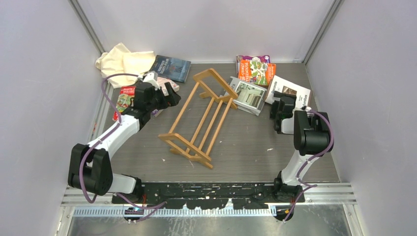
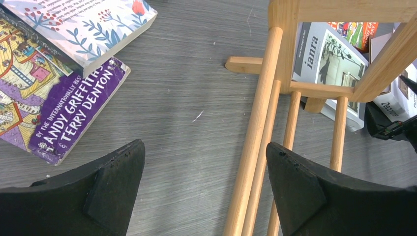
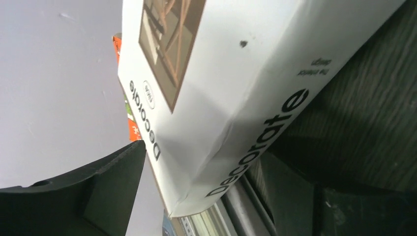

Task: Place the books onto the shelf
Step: Pick up the book from the center of the board.

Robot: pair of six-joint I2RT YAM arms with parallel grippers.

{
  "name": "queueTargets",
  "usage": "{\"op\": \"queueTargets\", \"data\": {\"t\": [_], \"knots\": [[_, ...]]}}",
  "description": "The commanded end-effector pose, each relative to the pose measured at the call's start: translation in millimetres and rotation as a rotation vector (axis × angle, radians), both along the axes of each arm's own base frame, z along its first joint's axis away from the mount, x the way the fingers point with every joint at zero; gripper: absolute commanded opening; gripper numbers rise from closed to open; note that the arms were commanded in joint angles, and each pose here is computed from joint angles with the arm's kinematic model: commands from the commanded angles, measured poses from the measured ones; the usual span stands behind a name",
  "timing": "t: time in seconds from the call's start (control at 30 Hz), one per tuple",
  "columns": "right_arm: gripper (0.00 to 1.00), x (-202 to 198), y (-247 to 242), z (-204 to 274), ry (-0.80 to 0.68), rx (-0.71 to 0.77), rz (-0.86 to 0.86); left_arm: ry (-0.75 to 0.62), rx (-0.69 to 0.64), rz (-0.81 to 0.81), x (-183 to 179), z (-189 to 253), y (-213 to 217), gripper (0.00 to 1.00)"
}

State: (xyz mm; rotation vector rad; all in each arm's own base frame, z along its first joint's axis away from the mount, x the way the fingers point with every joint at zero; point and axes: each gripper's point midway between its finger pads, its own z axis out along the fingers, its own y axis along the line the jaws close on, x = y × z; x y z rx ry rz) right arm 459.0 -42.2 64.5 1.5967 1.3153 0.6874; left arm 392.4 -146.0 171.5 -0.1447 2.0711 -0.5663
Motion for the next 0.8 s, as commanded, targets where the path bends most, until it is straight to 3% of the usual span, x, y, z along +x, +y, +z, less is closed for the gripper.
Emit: {"op": "queueTargets", "data": {"t": [0.0, 0.17, 0.3, 0.77], "knots": [[0.87, 17.9, -9.7, 11.5, -0.075, -0.014, -0.054, -0.107, -0.01, 0.003, 16.5, 27.1, -2.6, 0.92], [0.57, 21.2, -11.4, 4.6, -0.083, -0.013, -0.063, -0.116, 0.0, 0.001, 17.4, 25.7, -1.7, 0.92], [0.39, 20.5, -11.5, 9.8, -0.093, -0.034, -0.056, -0.118, 0.001, 0.004, 16.0, 23.8, -0.7, 0.92], [0.38, -17.4, 0.6, 78.7, -0.039, -0.22, 0.049, -0.117, -0.015, 0.013, -0.5, 41.1, 3.4, 0.93]]}}
